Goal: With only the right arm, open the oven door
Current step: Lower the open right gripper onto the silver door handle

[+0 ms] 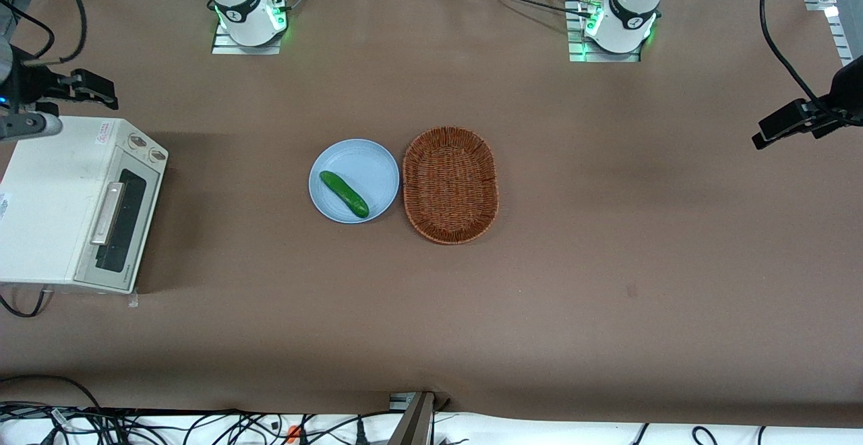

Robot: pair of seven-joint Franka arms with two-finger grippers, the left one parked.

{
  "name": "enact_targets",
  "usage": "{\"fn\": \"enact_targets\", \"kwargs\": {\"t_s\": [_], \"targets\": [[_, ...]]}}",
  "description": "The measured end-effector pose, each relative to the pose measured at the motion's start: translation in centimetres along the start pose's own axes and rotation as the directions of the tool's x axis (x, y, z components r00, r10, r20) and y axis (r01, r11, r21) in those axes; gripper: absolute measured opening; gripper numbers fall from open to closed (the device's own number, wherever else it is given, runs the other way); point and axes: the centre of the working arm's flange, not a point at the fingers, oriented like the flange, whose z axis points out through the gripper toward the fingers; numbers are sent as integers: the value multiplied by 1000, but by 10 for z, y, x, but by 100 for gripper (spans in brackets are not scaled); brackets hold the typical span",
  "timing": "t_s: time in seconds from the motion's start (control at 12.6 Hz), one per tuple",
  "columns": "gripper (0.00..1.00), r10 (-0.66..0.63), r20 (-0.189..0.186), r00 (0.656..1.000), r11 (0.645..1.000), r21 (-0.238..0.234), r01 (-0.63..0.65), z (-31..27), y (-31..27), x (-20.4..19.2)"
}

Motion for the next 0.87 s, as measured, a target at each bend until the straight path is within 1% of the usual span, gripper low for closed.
{"fn": "enact_targets", "kwargs": {"t_s": [0.08,0.16,0.24,0.32,0.4,0.48,0.56,0.64,0.72,0.79,0.87], "targets": [[91,-7,23,1000,1000,-7,7,11,-3,9],[90,-11,47,999,1000,-9,12,23,-5,17],[80,-13,69,998,1000,-18,14,36,-4,27],[74,-12,87,996,999,-38,16,49,-2,36],[74,-12,104,995,998,-62,18,61,1,45],[64,-12,118,993,996,-83,22,72,3,53],[52,-13,127,992,995,-101,26,82,4,61],[52,-16,132,991,992,-125,32,90,6,68],[44,-21,137,990,987,-157,42,97,6,74],[30,-31,147,989,979,-196,60,104,4,81],[17,-43,166,985,968,-238,82,113,-1,88]]}}
